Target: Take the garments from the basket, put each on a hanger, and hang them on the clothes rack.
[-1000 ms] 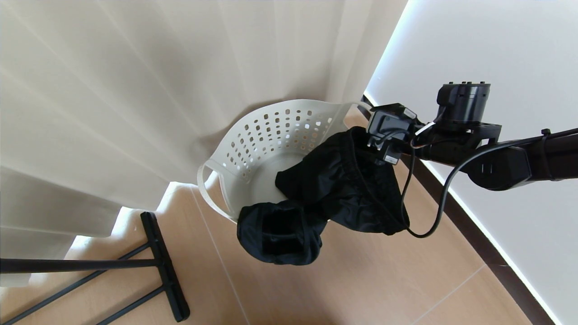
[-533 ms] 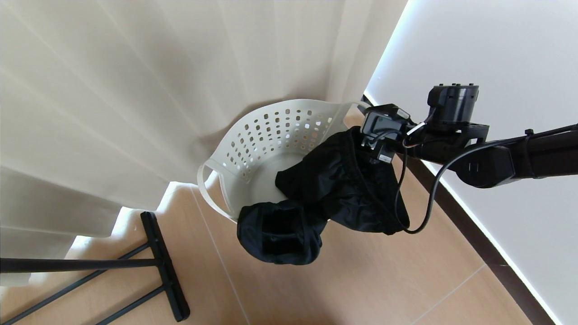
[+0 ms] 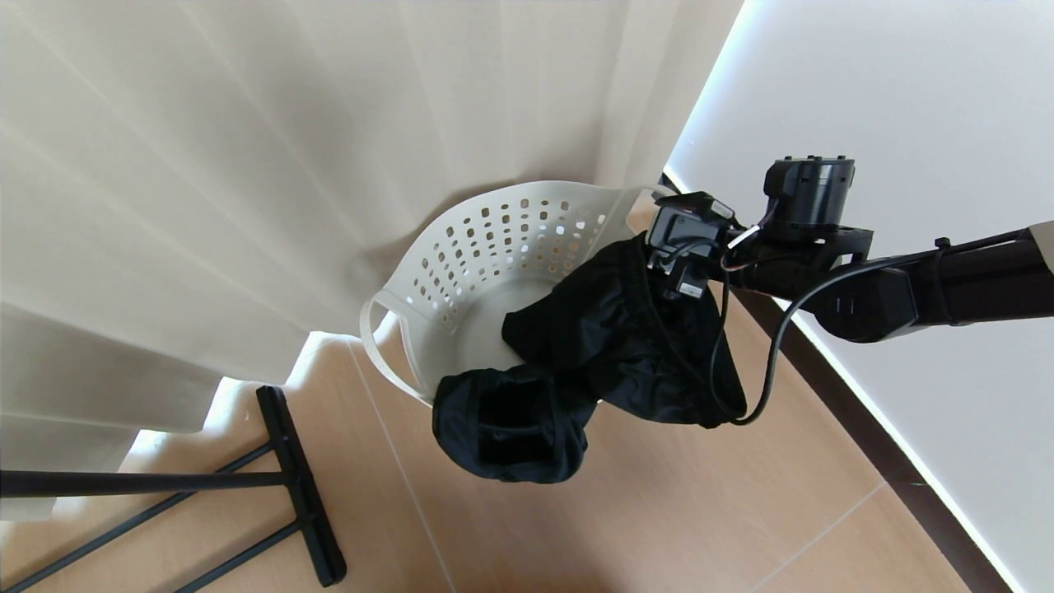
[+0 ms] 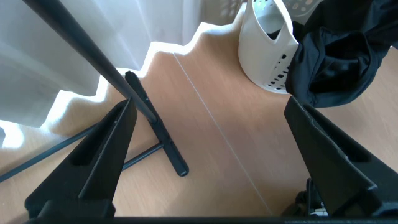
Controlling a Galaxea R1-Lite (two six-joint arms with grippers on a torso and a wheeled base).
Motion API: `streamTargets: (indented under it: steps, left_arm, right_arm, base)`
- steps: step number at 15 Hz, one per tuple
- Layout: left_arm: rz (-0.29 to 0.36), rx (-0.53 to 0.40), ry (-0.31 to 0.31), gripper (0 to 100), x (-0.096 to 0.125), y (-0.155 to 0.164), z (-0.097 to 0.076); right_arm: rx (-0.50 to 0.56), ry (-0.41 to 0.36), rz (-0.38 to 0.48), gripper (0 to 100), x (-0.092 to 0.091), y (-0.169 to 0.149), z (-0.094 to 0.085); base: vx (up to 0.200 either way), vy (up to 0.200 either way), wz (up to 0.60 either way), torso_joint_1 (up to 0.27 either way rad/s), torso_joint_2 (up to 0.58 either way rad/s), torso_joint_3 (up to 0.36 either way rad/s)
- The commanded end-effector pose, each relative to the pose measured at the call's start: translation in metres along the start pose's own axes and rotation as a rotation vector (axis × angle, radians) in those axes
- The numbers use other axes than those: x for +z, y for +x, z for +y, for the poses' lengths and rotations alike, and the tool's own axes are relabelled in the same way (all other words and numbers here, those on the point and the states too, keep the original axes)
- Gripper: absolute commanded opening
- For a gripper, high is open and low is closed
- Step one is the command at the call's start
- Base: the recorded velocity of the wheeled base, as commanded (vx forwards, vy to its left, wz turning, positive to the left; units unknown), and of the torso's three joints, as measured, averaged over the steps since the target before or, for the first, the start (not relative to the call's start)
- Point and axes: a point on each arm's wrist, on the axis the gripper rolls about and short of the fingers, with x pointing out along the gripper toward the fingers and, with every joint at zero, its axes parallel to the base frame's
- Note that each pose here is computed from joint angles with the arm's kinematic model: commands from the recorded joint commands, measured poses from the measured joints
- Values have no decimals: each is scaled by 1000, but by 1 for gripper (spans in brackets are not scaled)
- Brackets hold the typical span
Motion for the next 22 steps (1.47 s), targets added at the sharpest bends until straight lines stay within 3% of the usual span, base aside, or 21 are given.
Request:
streamTargets:
  steps: [1,7,8,9,12,15,17,19,21,22]
  left_arm:
    - [0,0,0,100,0,0,0]
    - [0,0,0,100,0,0,0]
    - [0,0,0,100,0,0,0]
    - [0,0,0,100,0,0,0]
    - [-2,0,0,100,0,0,0]
    - [1,0,0,100,0,0,0]
    - [-2,0,0,100,0,0,0]
    - [0,0,0,100,0,0,0]
    - [0,0,0,100,0,0,0]
    - [-2,0,0,100,0,0,0]
  right_arm:
    - [1,0,-1,0,0,-1,0]
    - [18,7,5,0,1,-9,3]
    - [17,16,3,0,6,-25,1]
    - [17,45,4,0,10,-36,1]
    - [3,253,-39,0,36,-81,-4]
    - [-7,384,-55,0,46,-132,0]
    - [-7,430,-60,0,48,-156,7]
    - [-19,453,-75,0,51,-205,22]
    - [-26,490,-84,0,51,-226,30]
    - [-13,554,-109,0,54,-238,37]
  base:
    - [0,0,0,0,0,0]
    - [0,0,0,0,0,0]
    - [0,0,0,0,0,0]
    - [0,0,0,0,0,0]
    - [0,0,0,0,0,0]
    - [0,0,0,0,0,0]
    - [0,0,0,0,0,0]
    - [0,0,0,0,0,0]
    - [0,0,0,0,0,0]
    - [0,0,0,0,0,0]
